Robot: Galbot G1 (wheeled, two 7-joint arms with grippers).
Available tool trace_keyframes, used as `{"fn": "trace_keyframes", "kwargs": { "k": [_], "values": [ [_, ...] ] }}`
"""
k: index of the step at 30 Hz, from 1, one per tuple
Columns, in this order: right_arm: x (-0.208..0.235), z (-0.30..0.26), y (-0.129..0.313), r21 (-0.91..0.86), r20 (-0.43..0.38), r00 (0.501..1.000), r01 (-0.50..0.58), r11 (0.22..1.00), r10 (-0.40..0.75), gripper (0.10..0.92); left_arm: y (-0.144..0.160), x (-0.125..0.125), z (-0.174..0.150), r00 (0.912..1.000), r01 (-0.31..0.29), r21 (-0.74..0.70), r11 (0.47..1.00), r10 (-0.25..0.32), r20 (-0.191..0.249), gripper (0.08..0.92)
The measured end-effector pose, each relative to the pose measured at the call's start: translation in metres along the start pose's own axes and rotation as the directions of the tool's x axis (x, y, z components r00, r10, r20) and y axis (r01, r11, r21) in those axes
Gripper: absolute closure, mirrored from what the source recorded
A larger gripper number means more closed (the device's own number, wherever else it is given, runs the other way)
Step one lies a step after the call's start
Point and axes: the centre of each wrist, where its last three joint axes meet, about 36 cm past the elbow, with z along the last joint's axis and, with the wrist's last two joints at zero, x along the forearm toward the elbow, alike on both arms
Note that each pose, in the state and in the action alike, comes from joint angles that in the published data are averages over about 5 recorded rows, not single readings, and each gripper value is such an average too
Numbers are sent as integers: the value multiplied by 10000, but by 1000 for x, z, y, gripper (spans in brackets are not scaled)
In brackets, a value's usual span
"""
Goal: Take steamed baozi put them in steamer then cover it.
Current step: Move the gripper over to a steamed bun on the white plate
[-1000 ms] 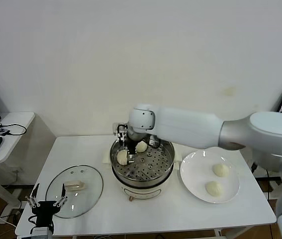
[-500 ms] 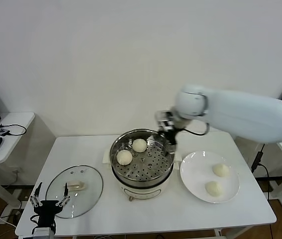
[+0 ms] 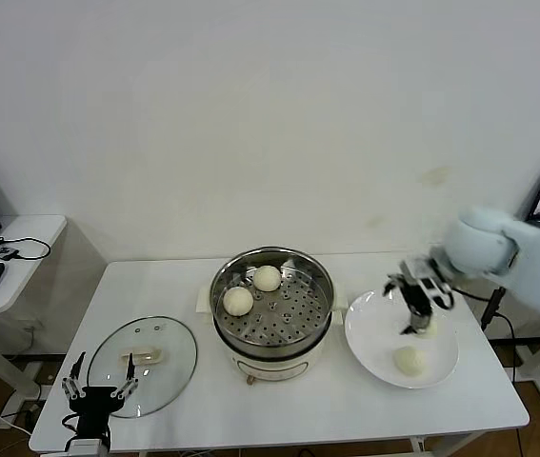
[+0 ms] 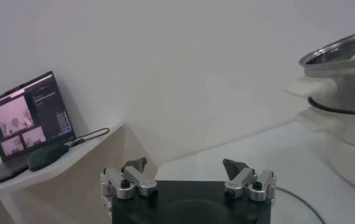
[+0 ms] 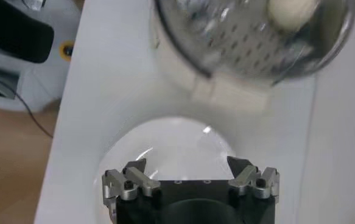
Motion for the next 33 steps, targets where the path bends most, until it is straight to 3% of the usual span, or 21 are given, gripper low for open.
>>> {"fn": "trace_keyframes", "kwargs": {
  "k": [13,33],
  "values": [
    [-58,32,40,-344,-373,9991,176,9993,-188,200,1,1,3,9999,39,-71,10000,-40,-104,177],
    [-115,49,38,-845,-650,9978,100,9964,-155,199,4,-2,9,9996,200,-150,9997,-203,-201,177]
  ]
}}
